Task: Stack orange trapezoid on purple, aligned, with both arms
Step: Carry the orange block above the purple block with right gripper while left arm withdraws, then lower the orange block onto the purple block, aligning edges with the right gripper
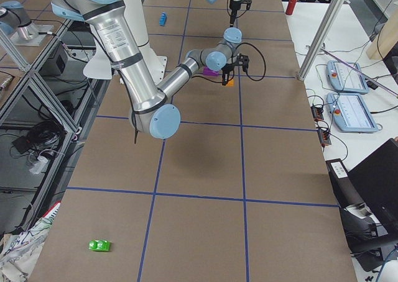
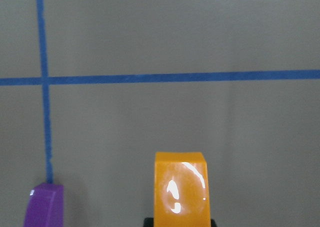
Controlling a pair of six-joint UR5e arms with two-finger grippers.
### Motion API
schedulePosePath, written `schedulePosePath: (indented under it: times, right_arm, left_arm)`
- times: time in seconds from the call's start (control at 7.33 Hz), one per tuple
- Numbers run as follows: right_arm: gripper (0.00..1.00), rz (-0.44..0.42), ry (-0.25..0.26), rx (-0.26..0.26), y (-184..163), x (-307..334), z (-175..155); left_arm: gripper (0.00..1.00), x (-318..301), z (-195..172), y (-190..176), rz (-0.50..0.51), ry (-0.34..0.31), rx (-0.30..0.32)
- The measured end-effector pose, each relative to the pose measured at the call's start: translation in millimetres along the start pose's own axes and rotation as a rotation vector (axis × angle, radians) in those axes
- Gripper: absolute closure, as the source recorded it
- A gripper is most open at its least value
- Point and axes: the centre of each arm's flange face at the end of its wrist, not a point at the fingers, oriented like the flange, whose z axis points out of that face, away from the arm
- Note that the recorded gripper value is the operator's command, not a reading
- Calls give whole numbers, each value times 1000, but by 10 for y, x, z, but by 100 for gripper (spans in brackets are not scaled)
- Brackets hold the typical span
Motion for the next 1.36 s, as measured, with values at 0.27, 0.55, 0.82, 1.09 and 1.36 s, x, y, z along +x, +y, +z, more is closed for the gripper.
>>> schedulePosePath:
  times: [0.27, 0.55, 0.82, 1.09, 1.36]
  right_arm:
    - [100, 39, 18, 4, 362, -875, 151]
    - [100, 60, 31, 9, 594, -1300, 325]
    - [100, 55, 36, -3, 761, -1457, 448]
    - [100, 40, 42, -8, 894, -1547, 535]
    - [100, 34, 56, -2, 895, -1590, 606]
  left_arm:
    - [0, -400, -27, 93, -2, -1, -14]
    - [0, -491, -32, 119, -9, -4, -16]
    - [0, -500, -38, 129, -13, -4, -15]
    - [0, -505, -57, 165, -15, -3, -13]
    - [0, -508, -66, 179, -15, -3, -11]
